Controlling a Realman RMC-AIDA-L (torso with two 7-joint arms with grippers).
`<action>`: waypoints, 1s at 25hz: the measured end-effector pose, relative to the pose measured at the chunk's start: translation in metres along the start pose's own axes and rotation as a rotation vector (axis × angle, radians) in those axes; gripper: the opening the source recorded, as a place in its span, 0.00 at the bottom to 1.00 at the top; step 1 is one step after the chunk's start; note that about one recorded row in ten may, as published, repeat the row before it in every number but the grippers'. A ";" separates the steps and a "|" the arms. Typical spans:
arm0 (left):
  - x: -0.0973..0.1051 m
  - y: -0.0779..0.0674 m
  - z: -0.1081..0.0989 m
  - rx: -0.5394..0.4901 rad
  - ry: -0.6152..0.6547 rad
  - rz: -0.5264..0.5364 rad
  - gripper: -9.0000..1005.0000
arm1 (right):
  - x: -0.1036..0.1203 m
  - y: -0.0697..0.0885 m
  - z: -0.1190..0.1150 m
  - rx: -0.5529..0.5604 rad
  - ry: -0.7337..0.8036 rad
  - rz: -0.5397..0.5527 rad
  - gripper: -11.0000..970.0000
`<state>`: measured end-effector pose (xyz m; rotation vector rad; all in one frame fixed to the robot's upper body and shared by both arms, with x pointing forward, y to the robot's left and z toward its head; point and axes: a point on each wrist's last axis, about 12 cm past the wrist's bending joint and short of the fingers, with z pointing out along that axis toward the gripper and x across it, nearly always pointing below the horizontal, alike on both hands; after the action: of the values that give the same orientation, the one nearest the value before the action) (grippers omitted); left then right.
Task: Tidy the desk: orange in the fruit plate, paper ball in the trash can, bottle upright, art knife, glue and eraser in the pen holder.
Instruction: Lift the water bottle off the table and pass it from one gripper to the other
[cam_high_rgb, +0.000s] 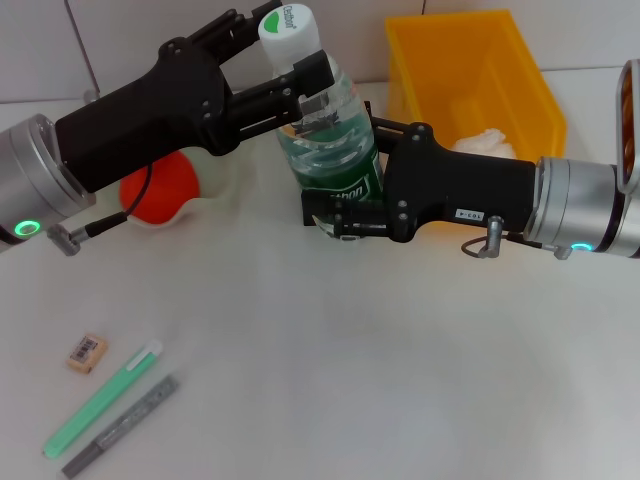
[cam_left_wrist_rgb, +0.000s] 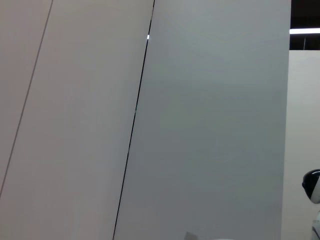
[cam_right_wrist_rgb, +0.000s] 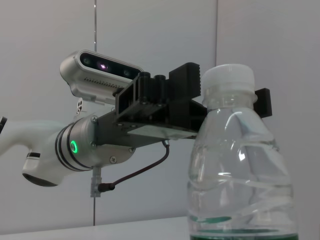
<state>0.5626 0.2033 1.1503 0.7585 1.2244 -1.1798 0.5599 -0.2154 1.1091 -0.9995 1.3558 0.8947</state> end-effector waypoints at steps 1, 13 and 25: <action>0.000 0.000 0.000 0.001 -0.001 0.000 0.84 | 0.000 0.000 0.000 0.000 0.000 0.000 0.79; 0.002 -0.001 0.002 0.006 0.006 0.005 0.84 | -0.001 0.000 0.000 -0.006 -0.002 0.000 0.79; 0.001 -0.001 0.004 0.005 -0.004 0.005 0.84 | -0.001 0.001 0.000 -0.007 -0.001 0.003 0.79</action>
<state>0.5628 0.1994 1.1504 0.7626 1.2159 -1.1800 0.5595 -0.2147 1.1097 -1.0026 1.3541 0.9022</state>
